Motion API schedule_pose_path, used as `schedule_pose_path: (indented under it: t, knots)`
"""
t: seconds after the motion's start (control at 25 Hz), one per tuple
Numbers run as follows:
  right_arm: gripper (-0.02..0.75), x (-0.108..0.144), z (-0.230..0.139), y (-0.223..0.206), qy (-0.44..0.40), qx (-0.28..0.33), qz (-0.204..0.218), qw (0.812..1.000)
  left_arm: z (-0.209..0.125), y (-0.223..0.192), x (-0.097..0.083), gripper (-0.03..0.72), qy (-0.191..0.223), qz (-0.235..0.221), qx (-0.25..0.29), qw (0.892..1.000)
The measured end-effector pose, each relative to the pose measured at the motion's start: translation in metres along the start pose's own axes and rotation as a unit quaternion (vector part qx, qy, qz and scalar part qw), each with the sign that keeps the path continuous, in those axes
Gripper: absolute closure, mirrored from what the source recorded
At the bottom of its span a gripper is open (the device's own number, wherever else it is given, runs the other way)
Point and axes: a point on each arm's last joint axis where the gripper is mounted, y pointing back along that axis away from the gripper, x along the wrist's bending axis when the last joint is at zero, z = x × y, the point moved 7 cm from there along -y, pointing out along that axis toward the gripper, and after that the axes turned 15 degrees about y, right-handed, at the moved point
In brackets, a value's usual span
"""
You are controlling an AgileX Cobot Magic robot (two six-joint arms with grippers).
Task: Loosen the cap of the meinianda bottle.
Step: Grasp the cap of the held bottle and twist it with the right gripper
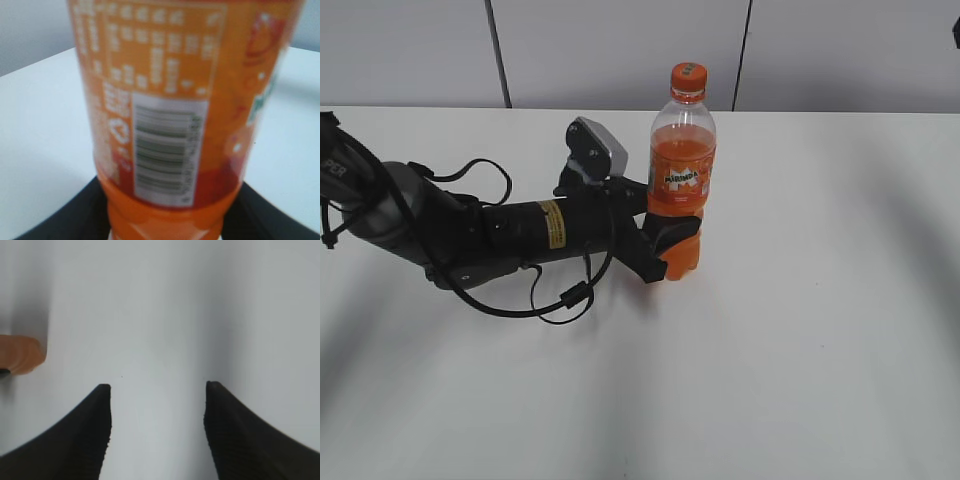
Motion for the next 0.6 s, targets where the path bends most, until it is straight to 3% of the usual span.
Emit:
schedule_pose_path:
  t: [0.28, 0.6]
  knots:
    - [0.297, 0.024, 0.029, -0.019, 0.024, -0.009, 0.033, 0.999, 0.000, 0.000, 0.000, 0.315, 0.000, 0.000, 0.000, 1.000]
    - [0.297, 0.113, 0.064, -0.016, 0.128, -0.040, 0.079, 0.988, 0.000, 0.000, 0.000, 0.315, 0.000, 0.000, 0.000, 1.000]
